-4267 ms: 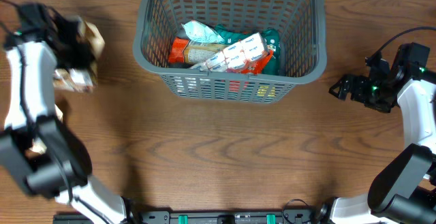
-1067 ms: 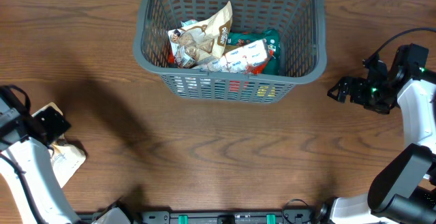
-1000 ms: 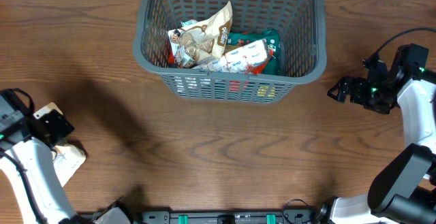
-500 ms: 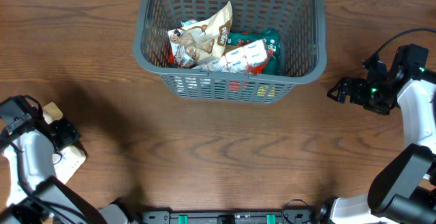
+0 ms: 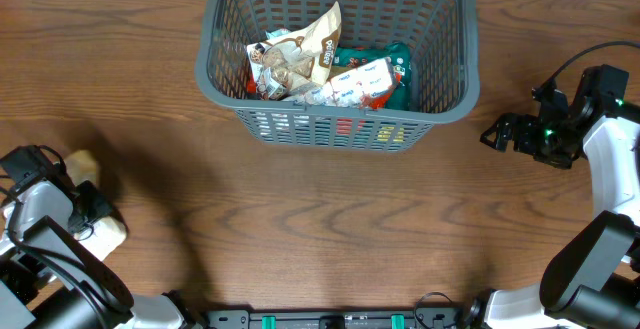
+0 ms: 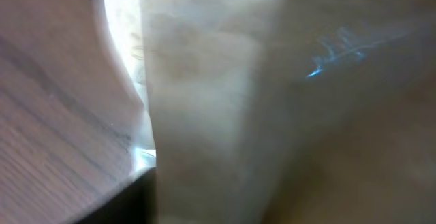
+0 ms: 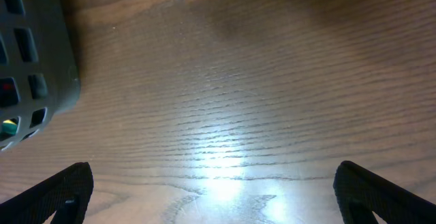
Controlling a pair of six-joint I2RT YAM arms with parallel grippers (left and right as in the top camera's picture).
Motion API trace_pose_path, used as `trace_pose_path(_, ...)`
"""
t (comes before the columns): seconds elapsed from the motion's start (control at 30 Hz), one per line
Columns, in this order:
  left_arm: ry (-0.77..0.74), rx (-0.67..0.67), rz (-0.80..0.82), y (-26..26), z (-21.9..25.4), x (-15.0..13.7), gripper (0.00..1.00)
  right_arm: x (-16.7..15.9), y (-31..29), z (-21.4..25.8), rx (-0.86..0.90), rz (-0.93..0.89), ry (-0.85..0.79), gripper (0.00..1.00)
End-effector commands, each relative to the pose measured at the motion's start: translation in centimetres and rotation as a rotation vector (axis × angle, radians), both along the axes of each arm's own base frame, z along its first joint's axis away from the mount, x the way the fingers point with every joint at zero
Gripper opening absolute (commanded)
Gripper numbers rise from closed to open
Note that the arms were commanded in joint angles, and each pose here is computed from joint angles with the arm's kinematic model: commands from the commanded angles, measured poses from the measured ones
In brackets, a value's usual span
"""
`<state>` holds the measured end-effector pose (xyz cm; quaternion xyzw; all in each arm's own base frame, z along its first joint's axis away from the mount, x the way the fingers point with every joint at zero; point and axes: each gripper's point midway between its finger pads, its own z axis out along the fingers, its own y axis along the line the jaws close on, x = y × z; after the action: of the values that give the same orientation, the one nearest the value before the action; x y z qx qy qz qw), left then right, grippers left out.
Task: Pack container
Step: 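Move the left gripper down to the cream paper bag and grasp it, then lift the cream paper bag into the basket and open the left gripper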
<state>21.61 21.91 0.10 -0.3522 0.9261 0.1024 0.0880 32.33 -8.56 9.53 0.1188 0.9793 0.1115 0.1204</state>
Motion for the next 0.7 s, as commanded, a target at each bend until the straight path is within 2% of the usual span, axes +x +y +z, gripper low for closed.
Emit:
trace_pose_path(0.0, 0.048, -0.026, -0.001, -0.3, -1.3, -0.9, 0.33, 0.0, 0.4, 0.5, 0.004, 0.017, -0.013, 0.99)
trace_pose_path(0.1, 0.036, -0.035, -0.004, -0.5, -1.3, -0.7, 0.06, -0.1, 0.4, 0.5, 0.004, 0.017, -0.013, 0.99)
trace_pose_path(0.23, -0.092, -0.115, -0.042, -1.9, -0.1, 1.7, 0.06, -0.1, 0.4, 0.5, 0.006, 0.017, -0.009, 0.99)
trace_pose_path(0.37, -0.288, -0.153, -0.059, -2.9, 4.2, 5.7, 0.06, -0.2, 0.4, 0.4, 0.006, 0.017, -0.008, 0.99)
trace_pose_path(0.53, -0.452, -0.099, -0.186, -4.8, 14.0, 10.2, 0.06, -0.2, 0.4, 0.5, 0.006, 0.017, -0.009, 0.99)
trace_pose_path(0.67, -0.555, -0.031, -0.372, -8.5, 23.7, 13.5, 0.05, -0.2, 0.4, 0.4, 0.007, 0.017, -0.007, 0.99)
